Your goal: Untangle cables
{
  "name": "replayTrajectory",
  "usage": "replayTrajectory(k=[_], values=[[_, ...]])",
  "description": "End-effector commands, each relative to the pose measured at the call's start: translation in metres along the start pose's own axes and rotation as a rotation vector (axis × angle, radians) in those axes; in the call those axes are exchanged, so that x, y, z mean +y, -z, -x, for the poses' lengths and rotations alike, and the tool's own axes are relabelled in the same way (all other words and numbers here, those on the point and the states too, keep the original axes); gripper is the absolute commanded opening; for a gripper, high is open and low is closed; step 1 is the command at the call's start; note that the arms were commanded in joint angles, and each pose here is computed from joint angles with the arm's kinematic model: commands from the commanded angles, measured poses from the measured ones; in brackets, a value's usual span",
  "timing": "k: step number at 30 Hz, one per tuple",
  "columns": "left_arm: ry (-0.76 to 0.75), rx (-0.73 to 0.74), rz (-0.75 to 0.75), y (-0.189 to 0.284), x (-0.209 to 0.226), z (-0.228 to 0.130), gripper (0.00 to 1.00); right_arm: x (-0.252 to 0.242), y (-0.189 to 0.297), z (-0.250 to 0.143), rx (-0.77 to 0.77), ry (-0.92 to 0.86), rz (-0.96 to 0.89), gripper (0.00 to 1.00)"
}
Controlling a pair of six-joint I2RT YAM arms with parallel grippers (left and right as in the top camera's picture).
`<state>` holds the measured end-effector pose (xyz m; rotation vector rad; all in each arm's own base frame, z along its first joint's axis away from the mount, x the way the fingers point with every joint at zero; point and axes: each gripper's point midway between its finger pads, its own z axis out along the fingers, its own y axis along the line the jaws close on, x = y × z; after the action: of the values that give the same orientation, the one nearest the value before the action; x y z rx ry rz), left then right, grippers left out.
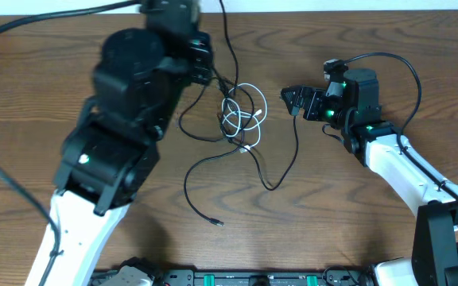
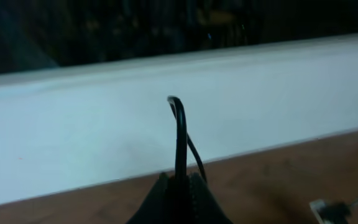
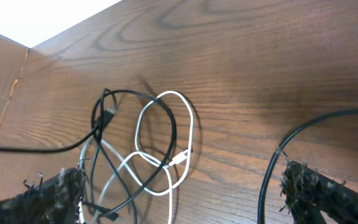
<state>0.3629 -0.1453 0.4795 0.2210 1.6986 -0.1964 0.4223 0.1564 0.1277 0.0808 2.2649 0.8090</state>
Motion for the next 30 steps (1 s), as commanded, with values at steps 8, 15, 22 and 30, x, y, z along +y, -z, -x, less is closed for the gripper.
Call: replayTrajectory(k=[8,15,22,30], values=[[0.040,-0.308,0.069,0.047,0.031,0.081,0.07,0.001,-0.001,-0.001,0.003,0.036,-0.001,0.99],[0.043,-0.347,0.057,0.059,0.032,0.091,0.08,0.002,-0.001,-0.001,0.006,0.042,0.009,0.99],[0.022,-0.294,-0.175,0.040,-0.011,0.078,0.08,0.047,-0.002,-0.003,0.009,0.105,0.188,0.99],[0.022,-0.378,-0.203,0.035,-0.017,0.095,0.07,0.072,-0.013,-0.024,0.027,0.176,0.178,0.99]])
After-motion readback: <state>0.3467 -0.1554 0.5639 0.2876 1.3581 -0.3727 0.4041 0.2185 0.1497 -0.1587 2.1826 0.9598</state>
